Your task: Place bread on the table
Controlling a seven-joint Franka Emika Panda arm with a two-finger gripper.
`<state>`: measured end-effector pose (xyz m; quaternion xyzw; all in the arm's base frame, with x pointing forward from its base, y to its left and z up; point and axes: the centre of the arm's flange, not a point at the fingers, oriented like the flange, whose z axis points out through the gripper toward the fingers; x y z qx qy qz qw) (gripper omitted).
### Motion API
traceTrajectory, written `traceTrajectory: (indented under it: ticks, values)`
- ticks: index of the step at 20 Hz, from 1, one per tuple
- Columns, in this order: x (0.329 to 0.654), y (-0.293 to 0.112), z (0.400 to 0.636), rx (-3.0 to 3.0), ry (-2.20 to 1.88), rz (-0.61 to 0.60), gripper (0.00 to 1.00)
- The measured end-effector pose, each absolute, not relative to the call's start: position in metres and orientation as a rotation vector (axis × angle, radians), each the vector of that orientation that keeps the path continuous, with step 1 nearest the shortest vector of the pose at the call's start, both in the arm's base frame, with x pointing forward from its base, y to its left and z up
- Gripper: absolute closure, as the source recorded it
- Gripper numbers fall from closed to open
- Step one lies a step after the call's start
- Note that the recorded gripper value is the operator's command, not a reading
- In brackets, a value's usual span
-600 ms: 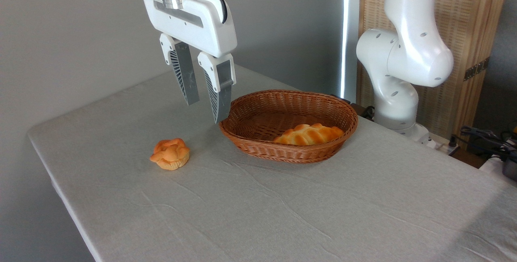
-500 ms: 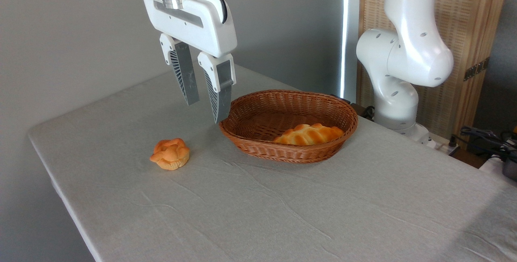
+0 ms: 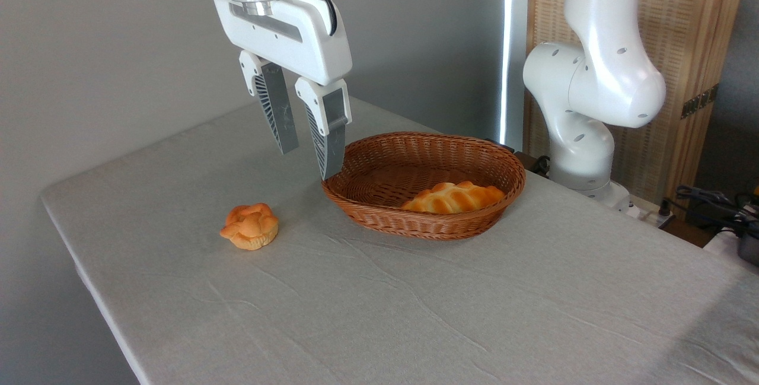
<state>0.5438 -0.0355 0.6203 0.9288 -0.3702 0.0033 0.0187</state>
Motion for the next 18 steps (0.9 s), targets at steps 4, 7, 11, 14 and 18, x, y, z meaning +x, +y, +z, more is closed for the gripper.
traceTrajectory:
  ticks: [4, 7, 11, 14, 18]
  values:
    - [0.544, -0.036, 0.62, 2.884, -1.149, 0.01, 0.0]
    - [0.543, -0.035, 0.618, 2.882, -1.149, 0.002, 0.0]
    - [0.524, -0.037, 0.606, 2.858, -1.175, -0.053, 0.0]
    - [0.49, -0.045, 0.588, 2.798, -1.265, -0.132, 0.0]
    - [0.433, -0.075, 0.547, 2.71, -1.373, -0.275, 0.0]
